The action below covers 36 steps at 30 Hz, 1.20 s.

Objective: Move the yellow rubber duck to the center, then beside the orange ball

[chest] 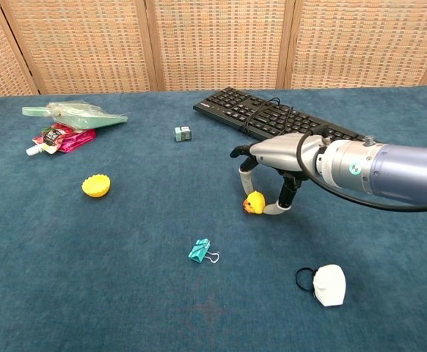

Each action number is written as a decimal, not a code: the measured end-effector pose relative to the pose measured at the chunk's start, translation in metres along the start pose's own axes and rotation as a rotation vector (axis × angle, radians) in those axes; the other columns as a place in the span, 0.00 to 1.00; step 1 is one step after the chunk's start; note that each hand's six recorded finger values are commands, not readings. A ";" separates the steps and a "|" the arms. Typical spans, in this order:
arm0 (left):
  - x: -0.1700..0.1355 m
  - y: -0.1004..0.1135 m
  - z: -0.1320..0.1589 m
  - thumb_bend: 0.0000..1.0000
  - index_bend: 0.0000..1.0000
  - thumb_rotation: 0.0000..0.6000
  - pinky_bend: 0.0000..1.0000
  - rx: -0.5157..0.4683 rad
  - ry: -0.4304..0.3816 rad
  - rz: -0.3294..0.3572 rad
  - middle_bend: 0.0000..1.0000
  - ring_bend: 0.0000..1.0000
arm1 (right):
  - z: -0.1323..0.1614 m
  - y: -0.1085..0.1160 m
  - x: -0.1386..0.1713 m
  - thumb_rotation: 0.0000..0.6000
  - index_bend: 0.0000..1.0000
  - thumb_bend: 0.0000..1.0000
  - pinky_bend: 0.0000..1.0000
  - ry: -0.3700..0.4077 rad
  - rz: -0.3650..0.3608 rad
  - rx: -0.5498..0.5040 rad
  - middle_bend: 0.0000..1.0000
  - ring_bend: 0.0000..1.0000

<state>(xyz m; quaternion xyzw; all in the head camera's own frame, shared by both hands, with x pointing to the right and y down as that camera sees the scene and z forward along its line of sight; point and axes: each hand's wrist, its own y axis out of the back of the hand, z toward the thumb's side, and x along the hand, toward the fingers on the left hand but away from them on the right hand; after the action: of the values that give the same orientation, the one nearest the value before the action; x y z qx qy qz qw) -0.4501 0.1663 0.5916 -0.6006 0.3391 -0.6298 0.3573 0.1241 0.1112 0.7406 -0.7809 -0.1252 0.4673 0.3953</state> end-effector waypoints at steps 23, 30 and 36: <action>0.012 0.008 0.009 0.00 0.00 1.00 0.00 0.024 -0.053 0.010 0.00 0.00 | -0.063 0.048 0.091 1.00 0.00 0.05 0.00 -0.129 -0.189 0.032 0.00 0.00; 0.047 0.029 0.066 0.00 0.00 1.00 0.00 0.114 -0.314 0.023 0.00 0.00 | -0.137 0.066 0.192 1.00 0.00 0.00 0.00 -0.342 -0.377 0.004 0.00 0.00; 0.073 0.037 0.161 0.00 0.00 1.00 0.00 0.213 -0.656 -0.013 0.00 0.00 | -0.180 0.039 0.275 1.00 0.00 0.00 0.00 -0.517 -0.486 -0.067 0.00 0.00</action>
<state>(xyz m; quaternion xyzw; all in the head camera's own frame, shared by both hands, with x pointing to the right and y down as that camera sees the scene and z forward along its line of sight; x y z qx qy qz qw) -0.2890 0.0851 0.6057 -0.7325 0.1346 -0.4371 0.5042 0.4124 0.1507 0.5835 -0.5967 -0.4185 0.5375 0.4243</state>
